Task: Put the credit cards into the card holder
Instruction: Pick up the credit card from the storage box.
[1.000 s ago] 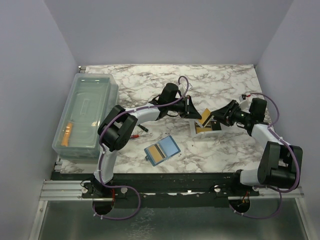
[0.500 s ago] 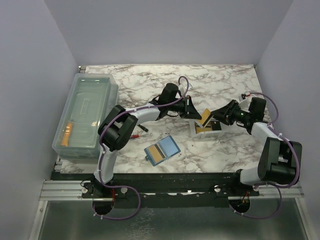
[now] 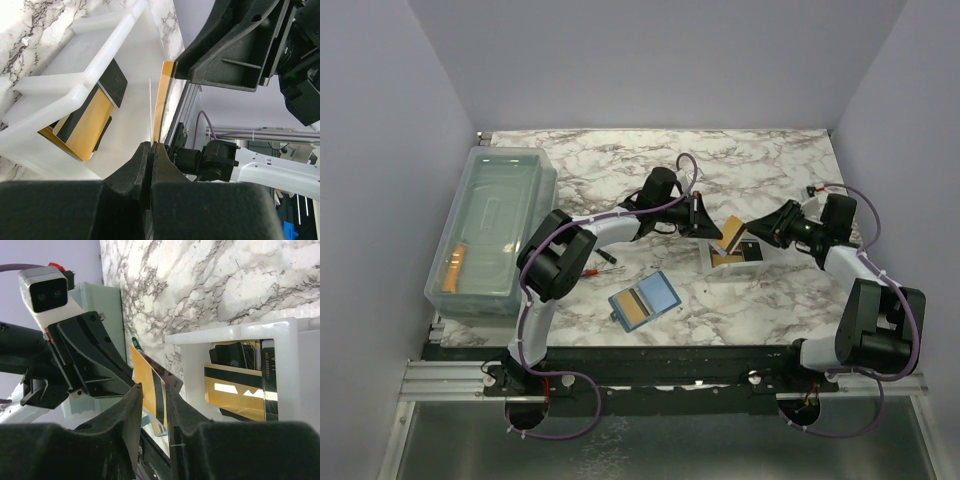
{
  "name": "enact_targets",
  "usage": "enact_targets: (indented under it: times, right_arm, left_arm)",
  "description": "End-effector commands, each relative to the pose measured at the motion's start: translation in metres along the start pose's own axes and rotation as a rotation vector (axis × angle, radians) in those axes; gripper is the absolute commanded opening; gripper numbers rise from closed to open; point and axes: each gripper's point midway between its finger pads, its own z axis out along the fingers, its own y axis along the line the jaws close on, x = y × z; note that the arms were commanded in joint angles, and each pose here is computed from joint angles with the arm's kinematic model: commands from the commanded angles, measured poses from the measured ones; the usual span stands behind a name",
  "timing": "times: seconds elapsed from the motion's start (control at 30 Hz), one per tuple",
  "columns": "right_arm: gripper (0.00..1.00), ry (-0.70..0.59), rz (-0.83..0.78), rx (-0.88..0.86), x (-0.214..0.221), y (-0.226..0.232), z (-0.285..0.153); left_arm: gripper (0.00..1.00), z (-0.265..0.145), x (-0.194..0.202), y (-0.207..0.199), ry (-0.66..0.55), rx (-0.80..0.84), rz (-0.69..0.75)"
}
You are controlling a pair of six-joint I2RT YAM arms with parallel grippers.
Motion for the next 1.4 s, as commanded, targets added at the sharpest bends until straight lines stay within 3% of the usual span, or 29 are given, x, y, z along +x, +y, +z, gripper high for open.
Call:
enact_targets:
  times: [0.0, 0.23, 0.97, 1.03, 1.13, 1.37]
  right_arm:
    - [0.25, 0.027, -0.035, -0.109, 0.003, 0.028, -0.007]
    - [0.23, 0.066, 0.009, -0.208, 0.013, 0.032, -0.005]
    - [0.27, 0.084, 0.065, -0.264, 0.026, 0.028, -0.005]
    - [0.23, 0.079, 0.070, -0.259, 0.026, 0.026, -0.005]
    - [0.02, 0.055, 0.072, -0.206, 0.022, 0.017, -0.001]
    - [0.00, -0.021, 0.080, -0.016, 0.002, -0.007, 0.005]
  left_arm:
    - [0.00, 0.006, 0.004, 0.004, 0.027, 0.016, -0.001]
    - [0.00, 0.008, 0.005, -0.007, 0.047, 0.052, -0.008]
    - [0.00, 0.016, 0.006, -0.029, 0.048, 0.158, -0.062]
    - [0.00, 0.017, 0.006, -0.026, 0.044, 0.152, -0.069]
    - [0.00, 0.018, 0.006, -0.013, 0.035, 0.127, -0.099]
    - [0.00, 0.020, 0.004, 0.020, 0.016, 0.047, -0.144]
